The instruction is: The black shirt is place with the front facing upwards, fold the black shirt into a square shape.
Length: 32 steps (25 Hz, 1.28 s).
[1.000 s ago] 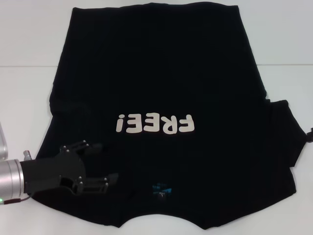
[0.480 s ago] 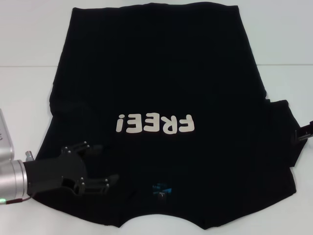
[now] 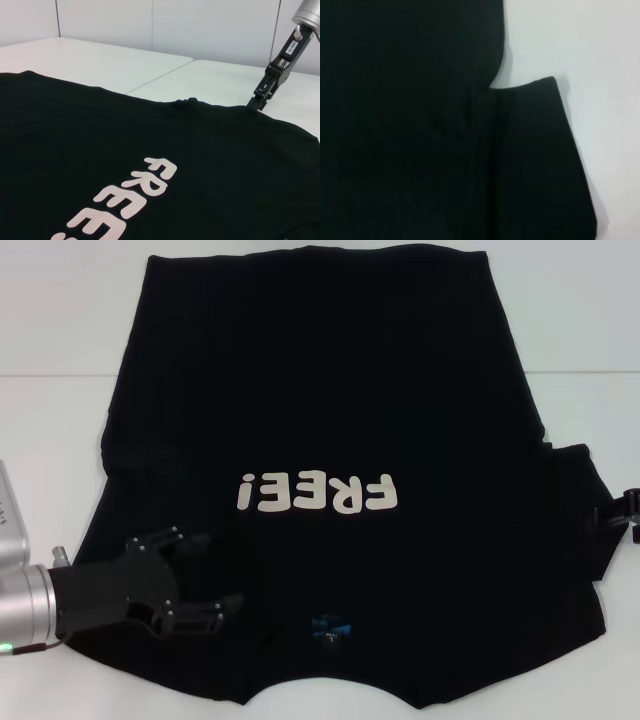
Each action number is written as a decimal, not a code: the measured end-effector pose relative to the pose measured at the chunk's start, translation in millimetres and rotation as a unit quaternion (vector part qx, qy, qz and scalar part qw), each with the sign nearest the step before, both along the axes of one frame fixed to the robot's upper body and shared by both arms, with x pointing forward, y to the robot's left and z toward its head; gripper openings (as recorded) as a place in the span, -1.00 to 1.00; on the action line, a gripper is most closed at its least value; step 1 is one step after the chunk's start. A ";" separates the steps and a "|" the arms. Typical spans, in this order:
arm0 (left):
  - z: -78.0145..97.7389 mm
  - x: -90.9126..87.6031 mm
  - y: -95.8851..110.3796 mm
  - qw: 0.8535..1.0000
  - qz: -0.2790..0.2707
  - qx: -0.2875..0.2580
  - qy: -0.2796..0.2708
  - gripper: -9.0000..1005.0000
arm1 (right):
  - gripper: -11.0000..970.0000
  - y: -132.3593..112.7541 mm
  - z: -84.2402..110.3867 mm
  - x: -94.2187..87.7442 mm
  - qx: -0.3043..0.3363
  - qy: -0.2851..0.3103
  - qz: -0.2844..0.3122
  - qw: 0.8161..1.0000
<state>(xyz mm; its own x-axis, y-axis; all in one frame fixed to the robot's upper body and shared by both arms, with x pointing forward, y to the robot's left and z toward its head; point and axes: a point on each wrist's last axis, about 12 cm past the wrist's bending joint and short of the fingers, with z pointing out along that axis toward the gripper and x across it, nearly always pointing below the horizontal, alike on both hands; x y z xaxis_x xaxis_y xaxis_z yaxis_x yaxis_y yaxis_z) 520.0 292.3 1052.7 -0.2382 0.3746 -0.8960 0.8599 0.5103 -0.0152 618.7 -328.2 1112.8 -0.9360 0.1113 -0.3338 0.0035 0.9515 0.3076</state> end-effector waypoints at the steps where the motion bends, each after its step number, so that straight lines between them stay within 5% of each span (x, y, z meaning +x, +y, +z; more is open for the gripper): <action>1: 0.0 0.1 0.1 1.000 0.000 0.000 0.000 0.87 | 0.52 0.6 -0.9 0.2 0.000 0.000 0.000 1.000; 32: 0.6 2.9 -0.3 1.000 0.004 0.003 -0.001 0.87 | 0.50 17.4 -4.1 9.2 -0.001 -0.009 0.012 1.000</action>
